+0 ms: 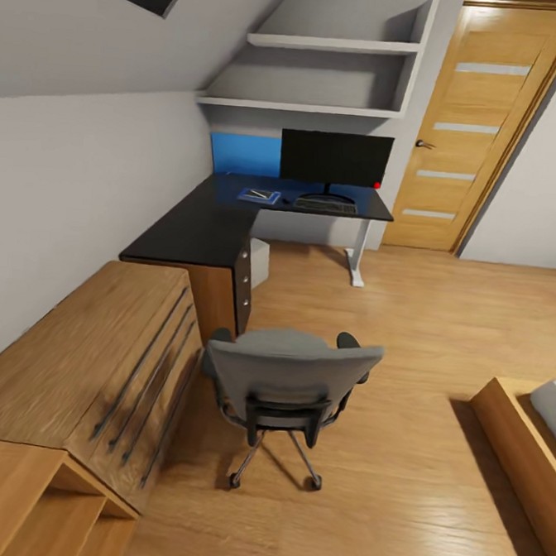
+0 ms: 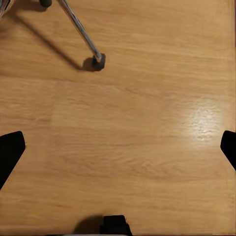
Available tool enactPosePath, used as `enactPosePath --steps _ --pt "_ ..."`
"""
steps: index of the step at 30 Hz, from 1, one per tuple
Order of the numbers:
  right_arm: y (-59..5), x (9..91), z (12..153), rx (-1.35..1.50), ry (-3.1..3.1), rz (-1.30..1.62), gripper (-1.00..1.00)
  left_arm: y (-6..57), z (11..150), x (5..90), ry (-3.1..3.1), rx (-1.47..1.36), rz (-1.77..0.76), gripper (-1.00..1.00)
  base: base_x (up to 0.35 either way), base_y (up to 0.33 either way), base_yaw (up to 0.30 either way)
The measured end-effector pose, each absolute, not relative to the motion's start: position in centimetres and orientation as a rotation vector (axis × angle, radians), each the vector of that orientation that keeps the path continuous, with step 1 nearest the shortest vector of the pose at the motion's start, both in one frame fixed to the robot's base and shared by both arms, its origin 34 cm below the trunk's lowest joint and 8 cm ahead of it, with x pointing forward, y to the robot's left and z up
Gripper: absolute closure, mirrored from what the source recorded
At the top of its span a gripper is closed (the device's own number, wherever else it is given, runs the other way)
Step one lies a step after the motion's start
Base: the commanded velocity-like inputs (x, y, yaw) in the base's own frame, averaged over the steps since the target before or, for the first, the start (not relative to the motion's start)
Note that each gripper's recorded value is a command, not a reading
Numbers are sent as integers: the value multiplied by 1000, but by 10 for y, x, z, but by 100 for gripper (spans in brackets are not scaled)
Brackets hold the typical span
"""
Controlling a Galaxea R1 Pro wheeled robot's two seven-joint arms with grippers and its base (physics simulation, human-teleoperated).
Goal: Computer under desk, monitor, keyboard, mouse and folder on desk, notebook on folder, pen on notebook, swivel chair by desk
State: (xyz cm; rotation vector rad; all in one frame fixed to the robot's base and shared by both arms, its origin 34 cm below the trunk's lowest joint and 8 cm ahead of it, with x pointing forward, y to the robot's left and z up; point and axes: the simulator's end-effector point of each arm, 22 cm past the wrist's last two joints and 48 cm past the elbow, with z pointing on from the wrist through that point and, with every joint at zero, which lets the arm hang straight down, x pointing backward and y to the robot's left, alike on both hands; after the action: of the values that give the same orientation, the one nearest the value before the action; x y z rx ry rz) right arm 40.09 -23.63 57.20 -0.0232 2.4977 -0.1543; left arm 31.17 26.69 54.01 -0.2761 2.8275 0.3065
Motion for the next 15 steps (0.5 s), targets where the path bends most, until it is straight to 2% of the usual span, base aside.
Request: enactPosePath --steps 4,15 --pt "-237 401 572 -23 2498 -155 -100 267 540 312 2828 -276 307 -100 0 114 -298" --pt "-236 401 572 -24 2497 -154 -100 266 540 312 2828 -276 306 -100 0 19 -292"
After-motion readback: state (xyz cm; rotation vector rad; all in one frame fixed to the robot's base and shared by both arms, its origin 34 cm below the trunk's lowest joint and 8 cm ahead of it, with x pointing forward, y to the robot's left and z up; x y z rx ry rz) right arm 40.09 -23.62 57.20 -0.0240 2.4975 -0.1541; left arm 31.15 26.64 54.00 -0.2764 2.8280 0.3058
